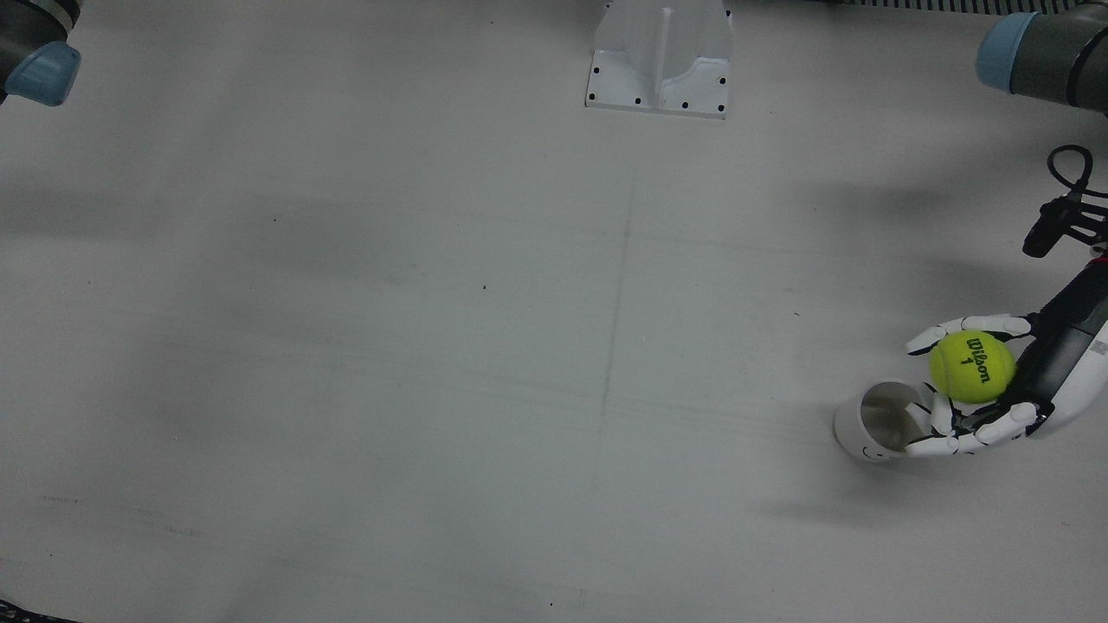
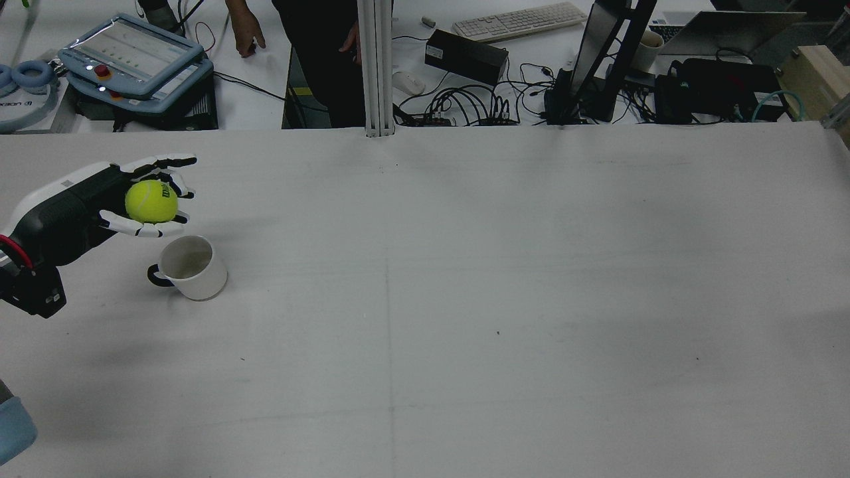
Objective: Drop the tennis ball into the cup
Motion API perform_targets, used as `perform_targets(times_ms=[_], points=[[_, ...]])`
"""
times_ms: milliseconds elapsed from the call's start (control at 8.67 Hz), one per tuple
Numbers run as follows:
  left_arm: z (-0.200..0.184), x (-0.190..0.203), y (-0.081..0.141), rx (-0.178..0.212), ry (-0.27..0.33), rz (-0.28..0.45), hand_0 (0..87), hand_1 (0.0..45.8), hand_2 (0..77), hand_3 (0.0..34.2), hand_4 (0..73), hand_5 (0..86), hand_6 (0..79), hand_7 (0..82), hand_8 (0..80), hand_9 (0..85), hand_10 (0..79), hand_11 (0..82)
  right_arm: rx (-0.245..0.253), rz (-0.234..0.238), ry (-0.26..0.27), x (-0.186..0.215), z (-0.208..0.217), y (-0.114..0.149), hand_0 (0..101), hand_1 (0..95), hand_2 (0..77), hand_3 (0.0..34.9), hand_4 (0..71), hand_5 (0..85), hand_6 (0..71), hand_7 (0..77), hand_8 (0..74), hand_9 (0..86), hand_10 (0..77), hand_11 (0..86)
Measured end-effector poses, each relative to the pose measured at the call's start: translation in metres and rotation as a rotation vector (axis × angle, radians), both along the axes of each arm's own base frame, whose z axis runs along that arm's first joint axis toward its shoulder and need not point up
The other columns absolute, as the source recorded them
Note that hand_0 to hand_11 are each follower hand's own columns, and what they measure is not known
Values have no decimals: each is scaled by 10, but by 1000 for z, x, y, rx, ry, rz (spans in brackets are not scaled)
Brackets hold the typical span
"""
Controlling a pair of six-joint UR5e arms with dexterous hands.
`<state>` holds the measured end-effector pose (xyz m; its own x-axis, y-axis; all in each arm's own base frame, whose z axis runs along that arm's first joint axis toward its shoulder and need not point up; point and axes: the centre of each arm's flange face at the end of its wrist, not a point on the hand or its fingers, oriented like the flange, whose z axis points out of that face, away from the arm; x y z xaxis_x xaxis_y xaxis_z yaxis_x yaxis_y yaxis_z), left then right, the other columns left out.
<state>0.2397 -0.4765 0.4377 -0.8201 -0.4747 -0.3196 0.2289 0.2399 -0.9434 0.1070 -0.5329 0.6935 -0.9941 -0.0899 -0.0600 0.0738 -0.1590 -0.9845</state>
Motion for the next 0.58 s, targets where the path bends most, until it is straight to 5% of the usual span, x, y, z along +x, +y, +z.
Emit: perform_targets(times_ms=[115,231,346,462,577], points=[[1,-1,0,-4,3,0,797,442,202,111,174,147,147,556,147,300,245,300,0,0,0,0,0,0,0,5,5,0,0,0,0,0,0,0,0,5],[2,-2,1,-6,4,-2,798,371,229,113,147,142,49,289,22,11,11,60,0,0,0,0,0,0,0,5,5,0,0,0,0,0,0,0,0,5],[1,-4,1,-5,6,-3,798,371,229,113,147,142,49,289,22,11,11,60,0,0,0,0,0,0,0,5,5,0,0,0,0,0,0,0,0,5],[0,-5,1,-3,10,-5,797,355,229,113,131,136,44,93,5,16,27,98,0,0,0,0,0,0,0,5,5,0,0,0,0,5,0,0,0,5],[-2,-6,1,-1,12,-6,797,355,229,112,131,136,44,11,5,16,33,87,0,0,0,0,0,0,0,5,5,0,0,0,0,0,0,0,0,5]])
